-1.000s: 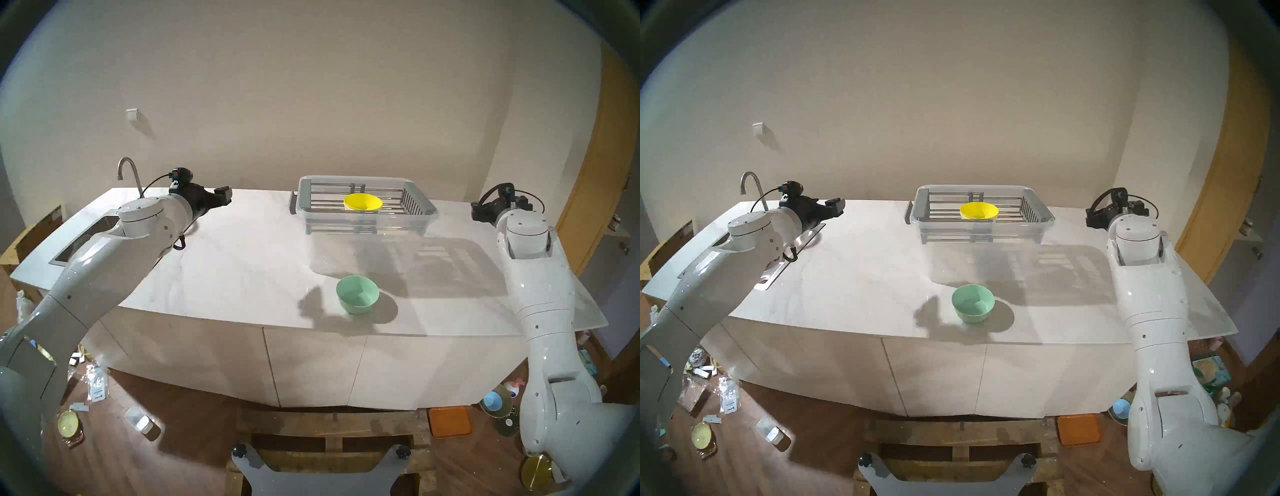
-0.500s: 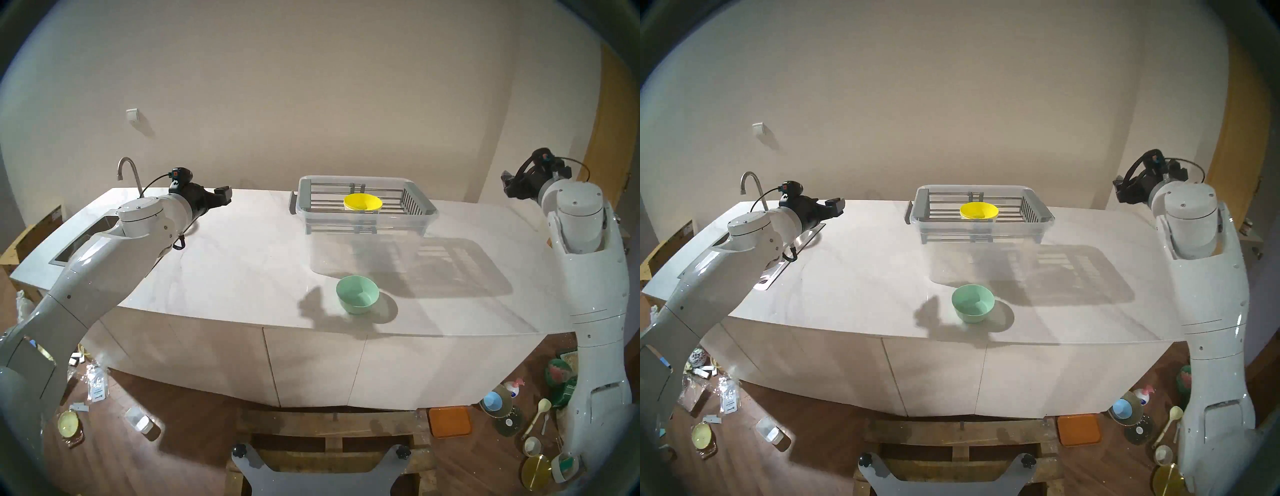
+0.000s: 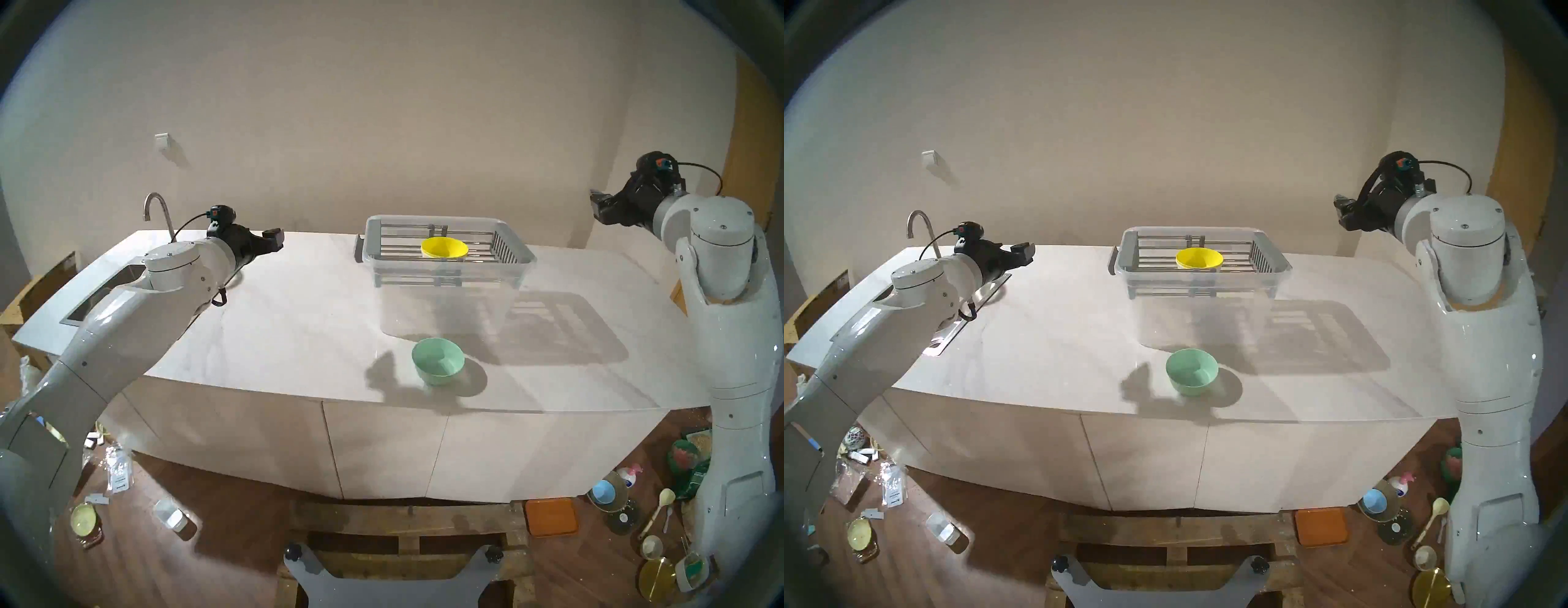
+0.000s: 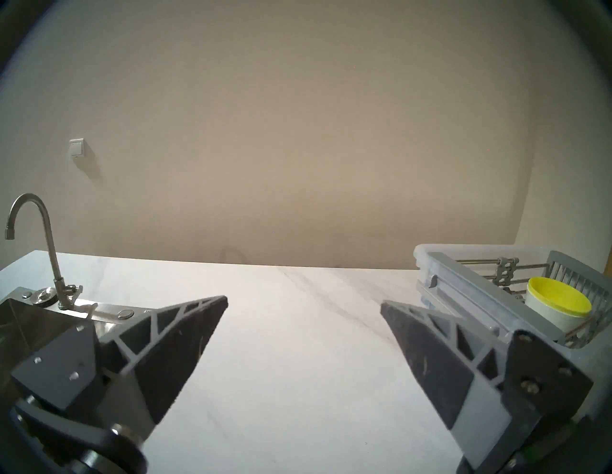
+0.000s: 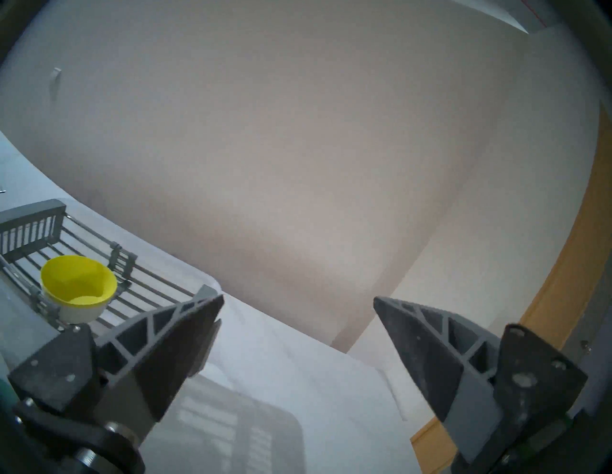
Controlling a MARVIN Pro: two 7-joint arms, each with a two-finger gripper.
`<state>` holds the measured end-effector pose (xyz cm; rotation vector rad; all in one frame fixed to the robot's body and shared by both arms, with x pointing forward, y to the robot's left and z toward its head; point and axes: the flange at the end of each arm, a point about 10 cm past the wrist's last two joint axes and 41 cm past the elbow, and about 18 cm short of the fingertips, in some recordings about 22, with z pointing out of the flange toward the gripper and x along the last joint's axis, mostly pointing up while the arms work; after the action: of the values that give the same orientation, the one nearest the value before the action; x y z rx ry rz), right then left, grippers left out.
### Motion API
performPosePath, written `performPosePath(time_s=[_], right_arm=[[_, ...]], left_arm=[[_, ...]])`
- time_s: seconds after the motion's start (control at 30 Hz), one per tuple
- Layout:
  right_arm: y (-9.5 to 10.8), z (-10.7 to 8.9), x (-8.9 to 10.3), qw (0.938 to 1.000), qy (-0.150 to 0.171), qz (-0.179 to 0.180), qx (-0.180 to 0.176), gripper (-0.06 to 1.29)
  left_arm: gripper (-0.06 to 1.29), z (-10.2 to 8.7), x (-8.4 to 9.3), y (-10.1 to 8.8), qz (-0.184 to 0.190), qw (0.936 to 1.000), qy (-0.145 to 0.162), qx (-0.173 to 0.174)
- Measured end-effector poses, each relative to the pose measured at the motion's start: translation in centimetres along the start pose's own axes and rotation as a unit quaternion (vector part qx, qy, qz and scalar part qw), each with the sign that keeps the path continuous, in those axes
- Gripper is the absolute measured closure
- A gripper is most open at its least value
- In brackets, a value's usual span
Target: Place the plate or bowl neatly into the plate slot of the drying rack
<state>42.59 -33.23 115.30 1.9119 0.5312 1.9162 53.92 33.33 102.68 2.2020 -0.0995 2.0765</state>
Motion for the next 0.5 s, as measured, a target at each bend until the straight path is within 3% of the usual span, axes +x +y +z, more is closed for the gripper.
performPosePath(time_s=[0.1,0.5], right_arm=[[-1.5,0.3,0.5,0.9996,0.003,-0.004,0.029,0.00],[-3.6,0.6,2.7,0.9945,0.031,-0.010,0.100,0.00]], left_arm=[[-0.02,0.0,0.0,0.0,0.000,1.0000,0.000,0.000],[-0.02,0.0,0.0,0.0,0.000,1.0000,0.000,0.000]])
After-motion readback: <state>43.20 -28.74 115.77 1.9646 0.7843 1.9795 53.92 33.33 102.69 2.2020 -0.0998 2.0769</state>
